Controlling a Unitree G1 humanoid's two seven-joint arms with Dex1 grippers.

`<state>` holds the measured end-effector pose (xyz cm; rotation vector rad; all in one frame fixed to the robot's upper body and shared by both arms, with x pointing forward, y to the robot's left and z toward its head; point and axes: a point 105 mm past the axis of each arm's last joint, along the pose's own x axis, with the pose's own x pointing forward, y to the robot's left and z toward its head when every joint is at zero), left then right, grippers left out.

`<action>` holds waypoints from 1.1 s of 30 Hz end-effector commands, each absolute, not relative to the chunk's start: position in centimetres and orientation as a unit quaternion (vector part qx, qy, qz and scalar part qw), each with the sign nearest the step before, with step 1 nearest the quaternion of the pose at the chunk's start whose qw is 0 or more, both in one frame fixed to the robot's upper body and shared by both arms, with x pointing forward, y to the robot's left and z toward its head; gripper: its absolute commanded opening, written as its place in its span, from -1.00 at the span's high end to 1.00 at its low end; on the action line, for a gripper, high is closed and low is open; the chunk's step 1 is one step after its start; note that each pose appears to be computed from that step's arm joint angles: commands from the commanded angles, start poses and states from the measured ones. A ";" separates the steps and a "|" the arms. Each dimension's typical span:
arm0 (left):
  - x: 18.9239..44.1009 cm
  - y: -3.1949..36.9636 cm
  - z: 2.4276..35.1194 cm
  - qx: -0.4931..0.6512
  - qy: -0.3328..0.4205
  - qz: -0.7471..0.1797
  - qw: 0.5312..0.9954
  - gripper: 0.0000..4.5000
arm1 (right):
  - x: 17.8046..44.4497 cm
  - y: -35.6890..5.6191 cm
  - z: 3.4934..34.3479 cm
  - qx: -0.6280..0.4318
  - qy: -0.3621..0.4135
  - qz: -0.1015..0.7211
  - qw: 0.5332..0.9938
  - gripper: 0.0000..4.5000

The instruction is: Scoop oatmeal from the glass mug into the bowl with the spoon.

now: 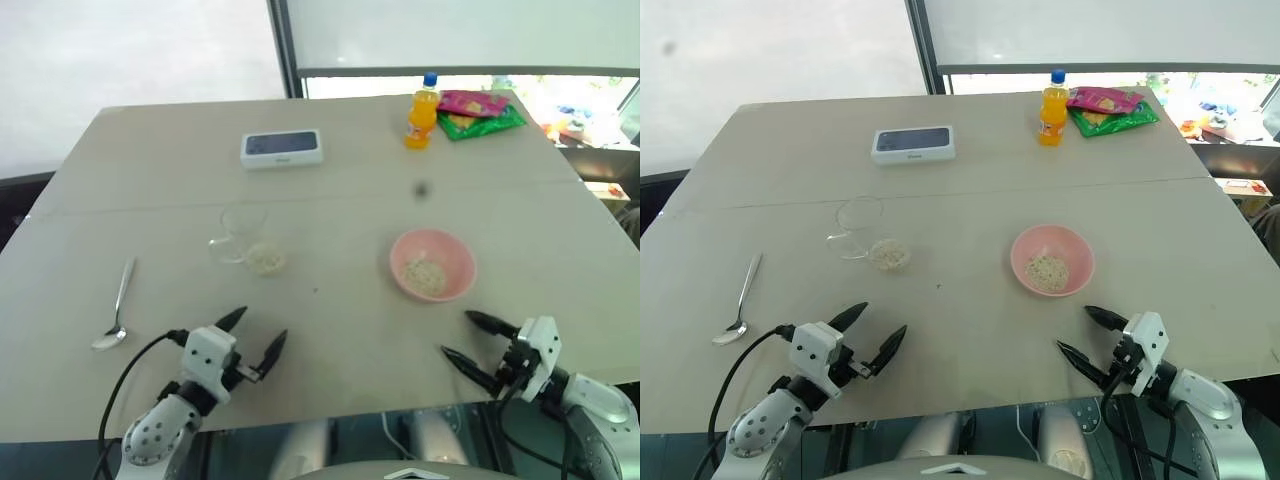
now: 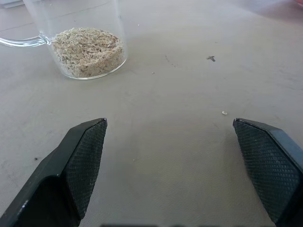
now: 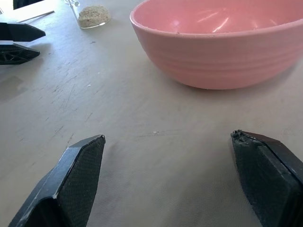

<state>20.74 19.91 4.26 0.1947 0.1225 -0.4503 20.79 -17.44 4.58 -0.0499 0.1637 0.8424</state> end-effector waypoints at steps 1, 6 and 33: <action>19.7 20.2 1.9 0.094 0.113 -0.217 0.965 -1.00 | 20.1 -17.7 3.1 -0.016 0.109 0.410 0.905 -0.98; 19.7 20.1 1.9 0.086 0.107 -0.217 0.966 -1.00 | 19.9 -18.0 2.6 -0.017 0.112 0.411 0.905 -0.98; 20.9 24.1 5.7 0.074 0.038 -0.141 0.987 -1.00 | 17.9 -17.9 5.8 -0.042 0.100 0.505 0.856 -0.98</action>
